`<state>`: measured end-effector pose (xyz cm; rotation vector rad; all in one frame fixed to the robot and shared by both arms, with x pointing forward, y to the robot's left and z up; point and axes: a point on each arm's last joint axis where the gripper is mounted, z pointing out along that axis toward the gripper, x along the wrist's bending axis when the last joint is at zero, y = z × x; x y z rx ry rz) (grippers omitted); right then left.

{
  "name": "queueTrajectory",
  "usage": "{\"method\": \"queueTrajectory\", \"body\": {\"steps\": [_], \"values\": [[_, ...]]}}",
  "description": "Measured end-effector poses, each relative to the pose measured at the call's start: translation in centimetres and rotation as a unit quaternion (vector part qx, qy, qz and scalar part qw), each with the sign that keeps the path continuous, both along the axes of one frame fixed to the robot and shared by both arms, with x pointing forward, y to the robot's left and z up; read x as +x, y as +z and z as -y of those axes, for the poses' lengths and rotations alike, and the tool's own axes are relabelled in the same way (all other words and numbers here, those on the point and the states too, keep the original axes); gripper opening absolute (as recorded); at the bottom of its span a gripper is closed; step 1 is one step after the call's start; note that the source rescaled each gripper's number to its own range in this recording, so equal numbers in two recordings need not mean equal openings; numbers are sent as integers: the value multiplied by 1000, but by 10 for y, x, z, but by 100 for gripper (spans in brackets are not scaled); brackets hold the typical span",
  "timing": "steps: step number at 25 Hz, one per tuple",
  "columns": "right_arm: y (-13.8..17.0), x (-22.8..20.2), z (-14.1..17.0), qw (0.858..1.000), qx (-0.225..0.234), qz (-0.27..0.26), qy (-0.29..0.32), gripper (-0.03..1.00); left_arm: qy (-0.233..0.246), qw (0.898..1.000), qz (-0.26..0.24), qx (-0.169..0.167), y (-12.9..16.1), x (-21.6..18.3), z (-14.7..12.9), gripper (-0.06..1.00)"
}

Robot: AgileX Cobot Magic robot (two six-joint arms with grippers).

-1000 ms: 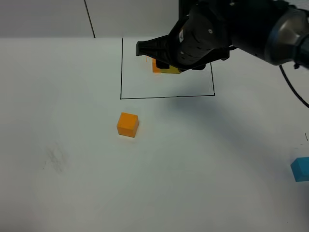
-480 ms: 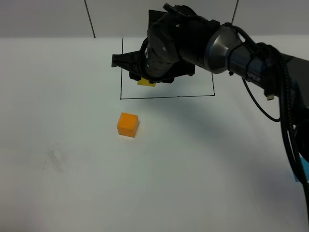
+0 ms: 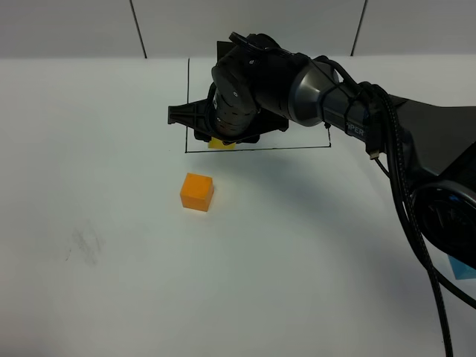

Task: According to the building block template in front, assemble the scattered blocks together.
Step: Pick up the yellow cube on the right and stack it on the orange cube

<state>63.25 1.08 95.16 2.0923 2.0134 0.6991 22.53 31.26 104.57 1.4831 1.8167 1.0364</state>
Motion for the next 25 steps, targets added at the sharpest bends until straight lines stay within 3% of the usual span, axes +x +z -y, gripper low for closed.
{"method": "queueTrajectory", "body": {"steps": [25], "values": [[-3,-6,3,999,-31,-28,8,47,0,1000,0,0,0,0,0,0]]}}
